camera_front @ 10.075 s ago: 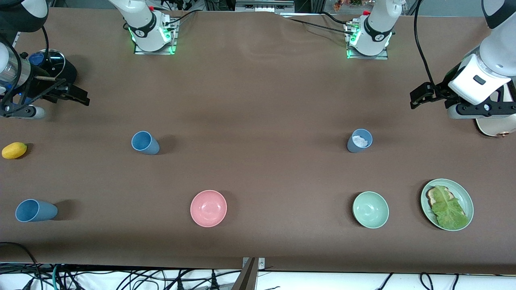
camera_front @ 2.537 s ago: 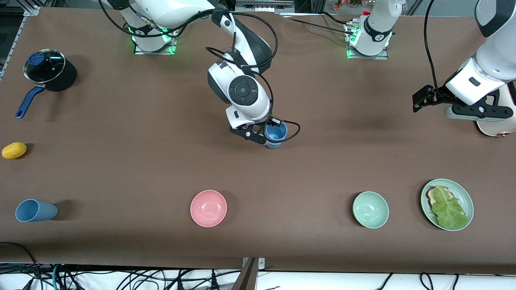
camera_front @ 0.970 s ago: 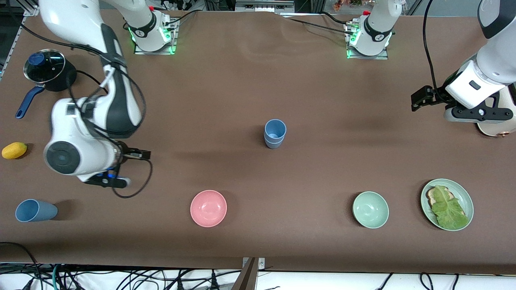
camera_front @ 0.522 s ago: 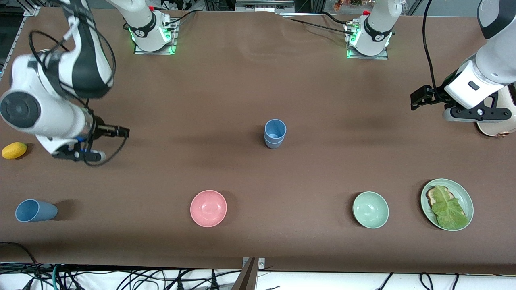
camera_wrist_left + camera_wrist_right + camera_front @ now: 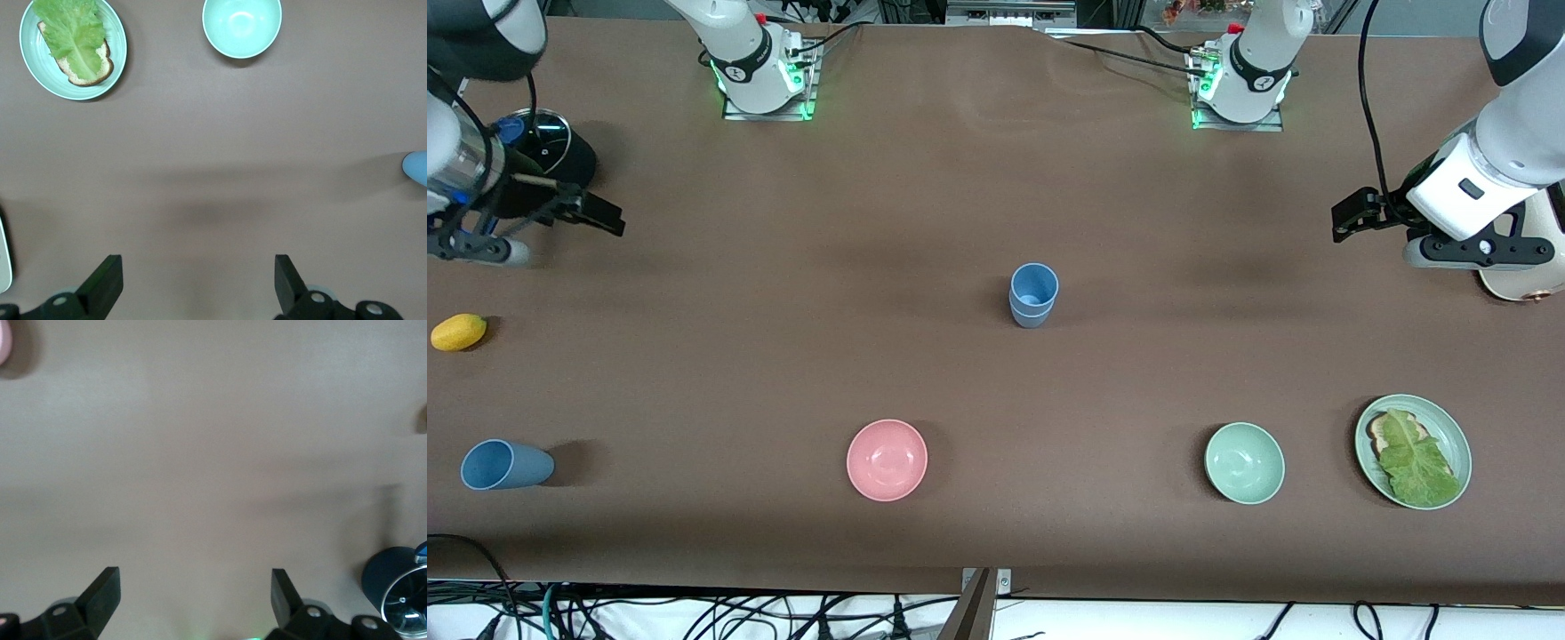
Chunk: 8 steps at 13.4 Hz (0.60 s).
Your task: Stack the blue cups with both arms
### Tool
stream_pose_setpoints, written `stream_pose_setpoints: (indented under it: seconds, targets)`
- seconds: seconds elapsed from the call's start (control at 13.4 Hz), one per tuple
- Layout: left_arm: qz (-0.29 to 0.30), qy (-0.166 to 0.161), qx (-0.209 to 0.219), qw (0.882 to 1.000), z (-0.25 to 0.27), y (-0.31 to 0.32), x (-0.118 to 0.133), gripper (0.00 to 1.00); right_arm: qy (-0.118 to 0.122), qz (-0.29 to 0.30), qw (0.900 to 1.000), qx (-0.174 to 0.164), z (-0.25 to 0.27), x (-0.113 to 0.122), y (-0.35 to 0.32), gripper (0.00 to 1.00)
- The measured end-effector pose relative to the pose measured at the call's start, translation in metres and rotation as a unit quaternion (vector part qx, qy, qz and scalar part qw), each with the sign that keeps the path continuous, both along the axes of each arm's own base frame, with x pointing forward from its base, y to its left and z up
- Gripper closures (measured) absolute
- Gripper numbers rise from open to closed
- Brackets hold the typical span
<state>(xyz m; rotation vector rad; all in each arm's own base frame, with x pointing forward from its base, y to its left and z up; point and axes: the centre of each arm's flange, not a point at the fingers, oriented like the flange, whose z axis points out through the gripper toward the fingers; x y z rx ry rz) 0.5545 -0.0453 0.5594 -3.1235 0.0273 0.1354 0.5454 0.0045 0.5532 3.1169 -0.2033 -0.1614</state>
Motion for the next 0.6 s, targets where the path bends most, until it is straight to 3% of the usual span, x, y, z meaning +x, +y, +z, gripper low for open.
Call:
stream_pose_setpoints:
  seconds: [0.22,0.6]
  targets:
    - [0.002,0.0,0.0,1.0,-0.0001,0.0,0.0,0.0,-0.001,-0.008,1.0,0.03,0.0022,-0.0011,0.0077,0.0]
    - [0.002,0.003,0.0,1.0,-0.0005,0.0,-0.0007,0.0,-0.001,-0.013,0.999,0.033,0.0018,-0.0008,0.0055,0.0]
